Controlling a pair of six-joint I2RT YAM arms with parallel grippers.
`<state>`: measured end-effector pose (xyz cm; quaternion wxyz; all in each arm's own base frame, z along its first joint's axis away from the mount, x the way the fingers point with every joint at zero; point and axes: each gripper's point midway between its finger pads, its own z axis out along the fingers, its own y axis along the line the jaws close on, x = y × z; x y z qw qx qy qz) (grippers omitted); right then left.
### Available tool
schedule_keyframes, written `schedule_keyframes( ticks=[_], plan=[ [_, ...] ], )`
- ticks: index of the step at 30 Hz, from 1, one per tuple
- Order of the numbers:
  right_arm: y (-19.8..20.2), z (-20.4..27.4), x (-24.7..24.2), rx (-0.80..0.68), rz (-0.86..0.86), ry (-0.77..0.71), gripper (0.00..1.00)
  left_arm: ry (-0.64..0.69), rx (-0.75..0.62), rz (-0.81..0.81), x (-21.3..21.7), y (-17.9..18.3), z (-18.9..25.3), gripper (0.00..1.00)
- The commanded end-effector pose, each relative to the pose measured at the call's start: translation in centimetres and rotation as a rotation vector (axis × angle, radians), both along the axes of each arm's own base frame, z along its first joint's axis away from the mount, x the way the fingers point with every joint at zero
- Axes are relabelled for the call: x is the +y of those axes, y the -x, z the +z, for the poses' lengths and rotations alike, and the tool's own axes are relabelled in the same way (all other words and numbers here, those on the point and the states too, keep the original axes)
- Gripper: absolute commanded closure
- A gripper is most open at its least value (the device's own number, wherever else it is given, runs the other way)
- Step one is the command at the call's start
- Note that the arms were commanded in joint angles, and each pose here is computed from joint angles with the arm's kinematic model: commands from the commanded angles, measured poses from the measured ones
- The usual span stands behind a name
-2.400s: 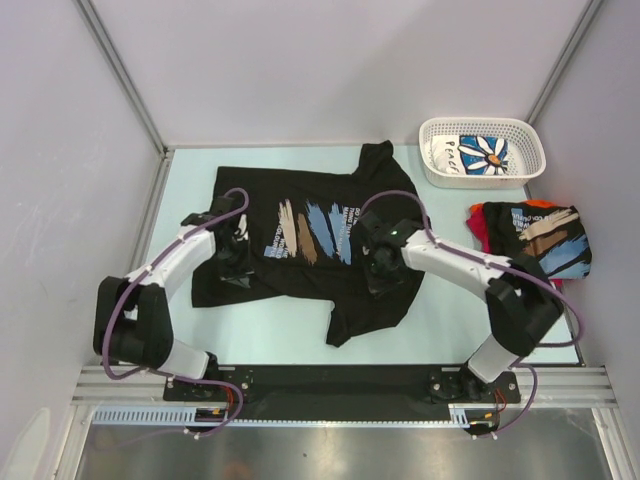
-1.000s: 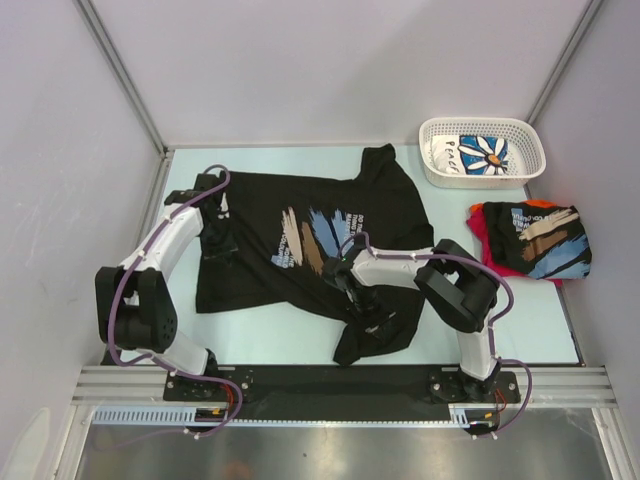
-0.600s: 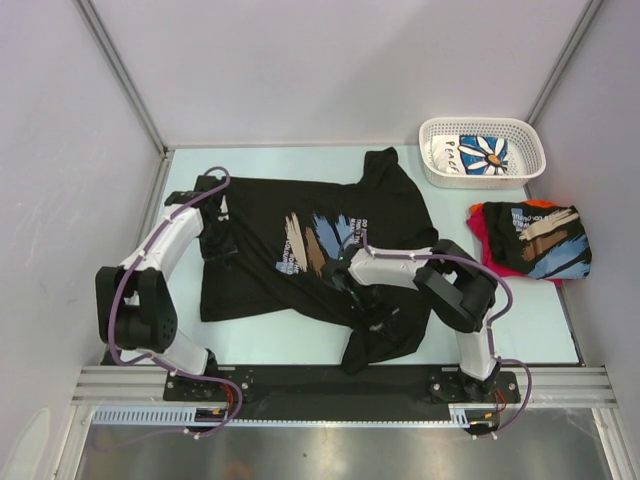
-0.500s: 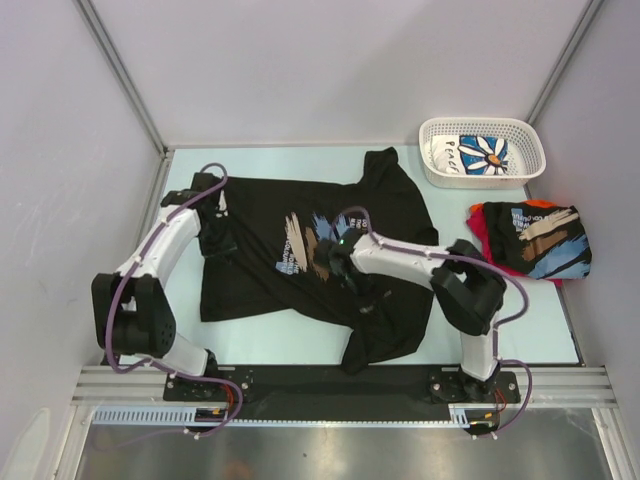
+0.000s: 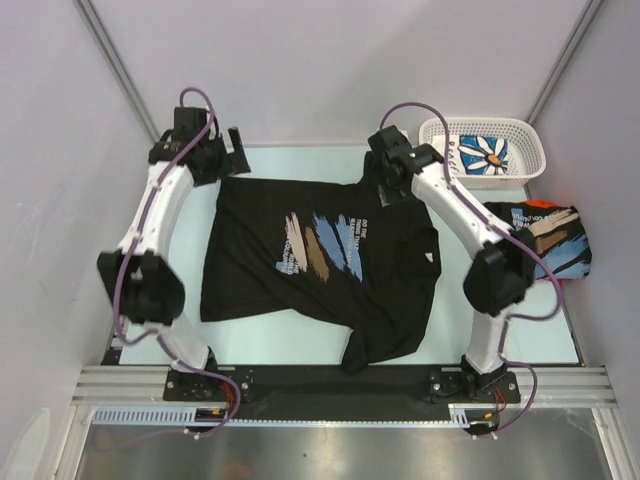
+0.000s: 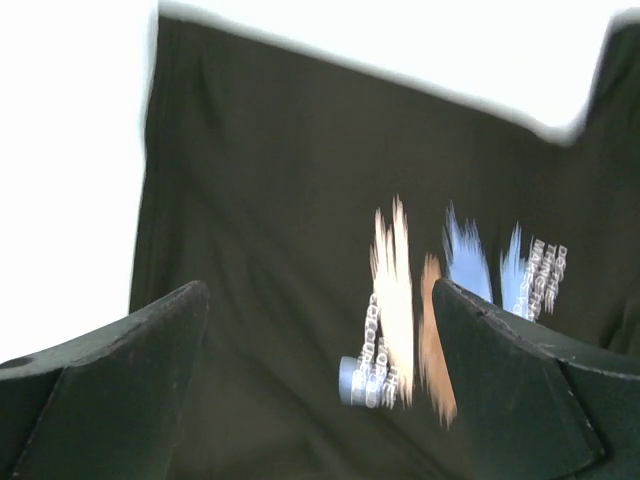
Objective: Fold and stack the t-shirts
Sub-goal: Grap the side of the flattened tshirt furthest away from the robot with both arms
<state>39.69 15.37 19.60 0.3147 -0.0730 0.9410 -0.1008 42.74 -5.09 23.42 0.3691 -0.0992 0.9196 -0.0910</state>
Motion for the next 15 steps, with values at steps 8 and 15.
schedule_keyframes(
  ticks=[8, 15],
  plan=[
    [-16.3, -3.4, -1.3, -0.107, -0.008, -0.159, 0.33, 0.142, 0.049, 0.036, 3.7, -11.1, -5.3, 0.0],
    [-21.7, -6.9, -2.1, -0.173, -0.033, -0.275, 0.31, 0.188, 0.089, 0.036, 3.3, -12.3, -8.5, 0.0]
  ],
)
